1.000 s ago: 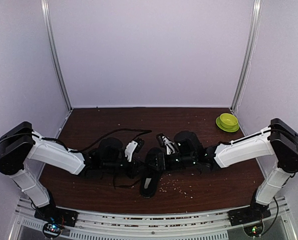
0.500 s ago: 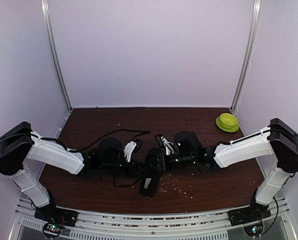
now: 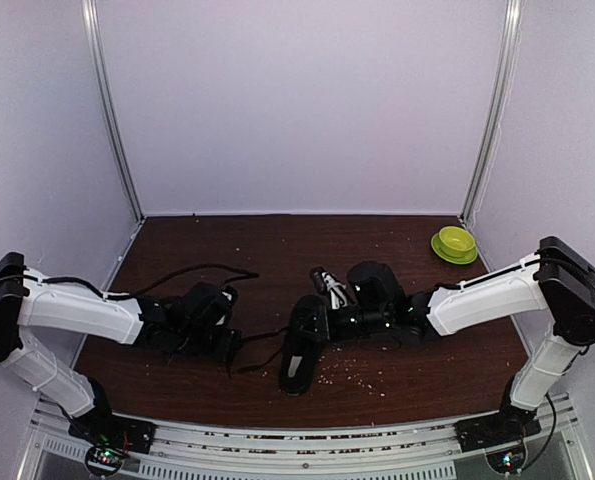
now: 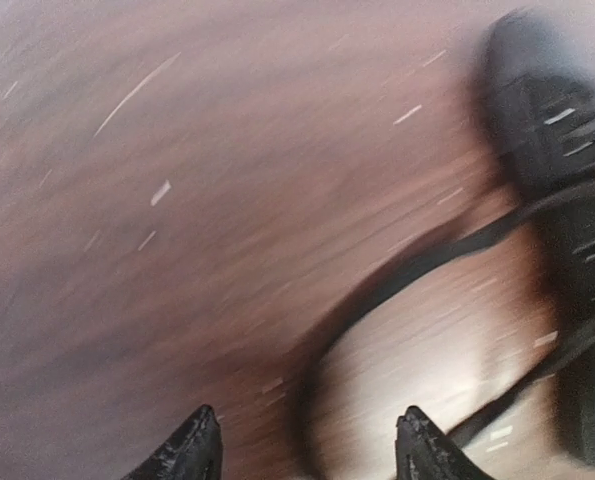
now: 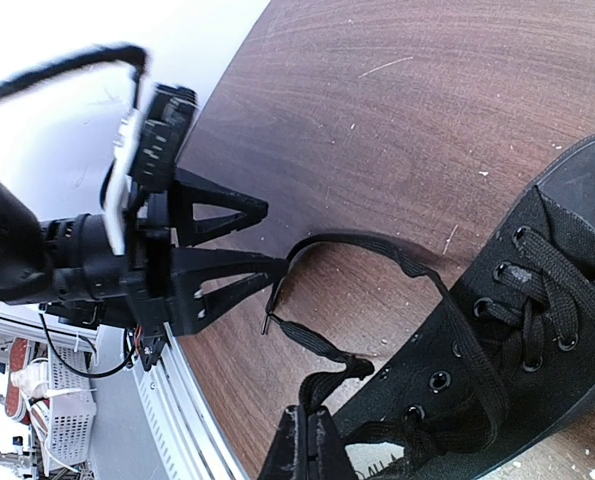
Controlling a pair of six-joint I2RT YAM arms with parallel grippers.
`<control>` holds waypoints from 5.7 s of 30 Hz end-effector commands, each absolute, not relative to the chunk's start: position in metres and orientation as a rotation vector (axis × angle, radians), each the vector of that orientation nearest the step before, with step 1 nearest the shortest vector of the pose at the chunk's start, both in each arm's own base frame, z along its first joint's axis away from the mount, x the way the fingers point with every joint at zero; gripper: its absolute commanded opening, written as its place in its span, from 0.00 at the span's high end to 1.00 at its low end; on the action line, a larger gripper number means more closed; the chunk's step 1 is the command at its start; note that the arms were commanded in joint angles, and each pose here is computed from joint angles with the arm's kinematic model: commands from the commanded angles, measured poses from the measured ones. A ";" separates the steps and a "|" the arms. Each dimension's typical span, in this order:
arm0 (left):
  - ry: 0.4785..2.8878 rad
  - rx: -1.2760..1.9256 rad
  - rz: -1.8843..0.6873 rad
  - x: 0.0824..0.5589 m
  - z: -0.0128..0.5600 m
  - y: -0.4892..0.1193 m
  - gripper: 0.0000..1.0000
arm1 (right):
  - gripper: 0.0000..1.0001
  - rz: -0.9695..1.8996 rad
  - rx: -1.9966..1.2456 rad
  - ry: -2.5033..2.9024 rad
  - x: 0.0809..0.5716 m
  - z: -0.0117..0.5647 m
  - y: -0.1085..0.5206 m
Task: Tie the shoes
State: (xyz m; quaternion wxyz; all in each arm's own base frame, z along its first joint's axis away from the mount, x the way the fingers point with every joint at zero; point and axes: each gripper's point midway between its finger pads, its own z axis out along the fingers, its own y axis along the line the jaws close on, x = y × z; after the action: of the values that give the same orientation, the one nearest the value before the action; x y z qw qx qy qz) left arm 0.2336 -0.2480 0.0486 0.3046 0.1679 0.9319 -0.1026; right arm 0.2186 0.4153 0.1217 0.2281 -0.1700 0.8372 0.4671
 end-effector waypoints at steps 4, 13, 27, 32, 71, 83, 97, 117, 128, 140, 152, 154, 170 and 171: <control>2.591 0.380 -0.030 0.226 0.026 -0.213 0.47 | 1.00 1.301 -0.477 2.263 0.220 0.133 0.421; 2.585 0.415 -0.103 0.232 0.024 -0.233 0.53 | 1.00 1.296 -0.471 2.270 0.220 0.131 0.420; 2.493 0.351 -0.249 0.243 0.063 -0.252 1.00 | 1.00 1.280 -0.455 2.276 0.222 0.129 0.420; 2.435 0.325 -0.392 0.244 0.104 -0.267 1.00 | 1.00 1.276 -0.454 2.271 0.223 0.132 0.421; 2.120 0.656 -0.950 0.202 0.180 -0.345 0.61 | 1.00 1.261 -0.519 2.232 0.236 0.158 0.430; 1.928 0.854 -0.908 0.216 0.156 -0.376 0.48 | 1.00 1.255 -0.482 2.239 0.235 0.157 0.423; 1.975 0.830 -0.790 0.233 0.132 -0.384 0.46 | 1.00 1.252 -0.468 2.247 0.236 0.157 0.423; 1.995 0.743 -0.749 0.241 0.127 -0.397 0.88 | 1.00 1.225 -0.423 2.256 0.238 0.155 0.416; 2.028 0.674 -0.748 0.243 0.121 -0.390 1.00 | 0.45 1.099 -0.377 2.230 0.225 0.157 0.369; 2.056 0.663 -0.746 0.243 0.115 -0.390 1.00 | 0.67 0.979 -0.527 2.355 0.175 0.109 0.398; 2.065 0.687 -0.732 0.241 0.113 -0.389 1.00 | 0.70 0.961 -0.624 2.412 0.168 0.086 0.417; 2.065 0.688 -0.732 0.242 0.113 -0.390 1.00 | 0.69 0.950 -0.631 2.418 0.167 0.084 0.418; 2.049 0.705 -0.743 0.239 0.113 -0.388 1.00 | 1.00 0.851 -0.474 2.385 0.191 0.093 0.392; 2.047 0.710 -0.746 0.238 0.112 -0.388 1.00 | 1.00 0.842 -0.467 2.384 0.195 0.094 0.389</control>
State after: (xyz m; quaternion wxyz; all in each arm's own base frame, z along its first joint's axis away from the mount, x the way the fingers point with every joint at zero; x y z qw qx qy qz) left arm 0.2373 -0.3854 0.1058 0.3979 0.2781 0.8265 -0.2848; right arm 0.1776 0.4058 0.0785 0.2463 -0.2021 0.8910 0.3233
